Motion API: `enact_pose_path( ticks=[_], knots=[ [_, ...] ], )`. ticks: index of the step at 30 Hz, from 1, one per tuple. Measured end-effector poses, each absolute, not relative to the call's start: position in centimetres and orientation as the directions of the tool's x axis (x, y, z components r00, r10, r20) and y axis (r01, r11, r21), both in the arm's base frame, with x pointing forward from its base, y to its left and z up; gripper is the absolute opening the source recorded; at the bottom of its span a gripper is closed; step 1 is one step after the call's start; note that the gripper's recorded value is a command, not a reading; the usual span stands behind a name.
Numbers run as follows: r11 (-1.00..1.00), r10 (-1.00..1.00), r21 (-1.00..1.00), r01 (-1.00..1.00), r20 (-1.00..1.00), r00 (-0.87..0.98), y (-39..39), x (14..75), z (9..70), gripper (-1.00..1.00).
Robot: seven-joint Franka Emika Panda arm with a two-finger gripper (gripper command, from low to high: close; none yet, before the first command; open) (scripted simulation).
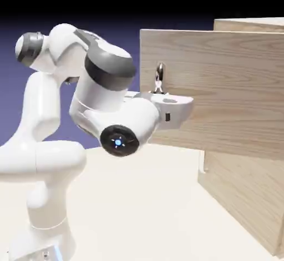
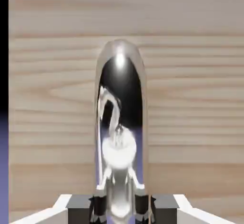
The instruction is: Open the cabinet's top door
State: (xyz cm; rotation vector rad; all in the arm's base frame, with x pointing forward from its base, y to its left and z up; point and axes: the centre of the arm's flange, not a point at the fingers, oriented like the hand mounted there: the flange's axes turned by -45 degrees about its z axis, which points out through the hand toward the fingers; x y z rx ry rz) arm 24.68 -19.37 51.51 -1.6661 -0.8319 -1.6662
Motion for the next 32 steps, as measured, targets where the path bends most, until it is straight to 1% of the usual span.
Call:
enact_pose_path(
  ticks=[17, 32],
  knots=[
    [-0.316, 0.000, 0.000, 0.949, 1.000, 0.000, -32.1, 23.3, 51.5, -1.00],
    [-0.046, 0.000, 0.000, 0.999, 1.000, 0.000, -42.8, 25.4, 51.5, -1.00]
  ],
)
